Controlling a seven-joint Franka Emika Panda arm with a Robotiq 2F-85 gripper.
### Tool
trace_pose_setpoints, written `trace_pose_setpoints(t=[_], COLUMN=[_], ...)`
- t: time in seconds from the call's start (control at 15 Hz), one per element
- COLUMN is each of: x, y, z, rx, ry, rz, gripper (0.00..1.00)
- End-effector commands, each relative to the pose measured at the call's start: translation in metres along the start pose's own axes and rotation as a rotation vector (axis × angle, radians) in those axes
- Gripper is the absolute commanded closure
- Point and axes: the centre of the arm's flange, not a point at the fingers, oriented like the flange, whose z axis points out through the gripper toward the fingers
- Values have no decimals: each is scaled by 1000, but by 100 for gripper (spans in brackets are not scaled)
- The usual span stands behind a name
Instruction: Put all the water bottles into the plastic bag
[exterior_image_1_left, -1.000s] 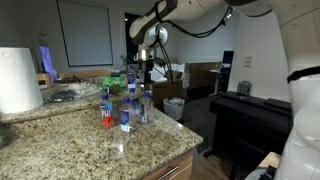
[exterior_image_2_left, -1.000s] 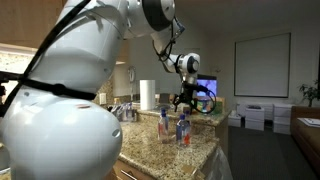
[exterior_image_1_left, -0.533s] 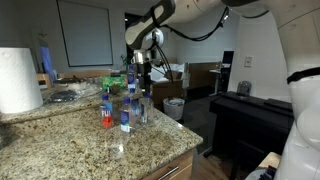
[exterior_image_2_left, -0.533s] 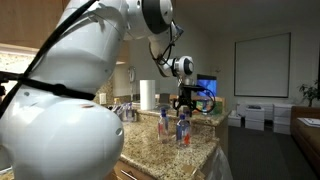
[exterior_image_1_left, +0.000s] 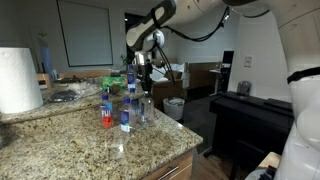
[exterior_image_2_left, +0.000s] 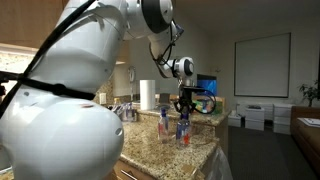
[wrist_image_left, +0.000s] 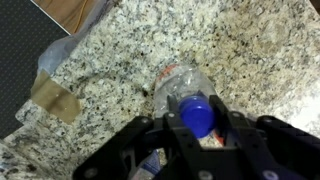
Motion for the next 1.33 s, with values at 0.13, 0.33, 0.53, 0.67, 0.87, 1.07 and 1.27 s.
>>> trace_pose_setpoints(t=[0.13,0.33,0.53,0.67,0.87,1.07,1.27], x=[-38,-82,-144,-187,-238,-261,-268], y=[25,67,116,148,184,197,199], z=[-23,-42,-54,-51,-27,16,61], rx=[-41,-64,-55,-31,49,192,326], ry=[38,72,108,120,142,181,204], rz=[86,178,295,369,456,496,531], gripper=[88,88,88,88,88,88,88])
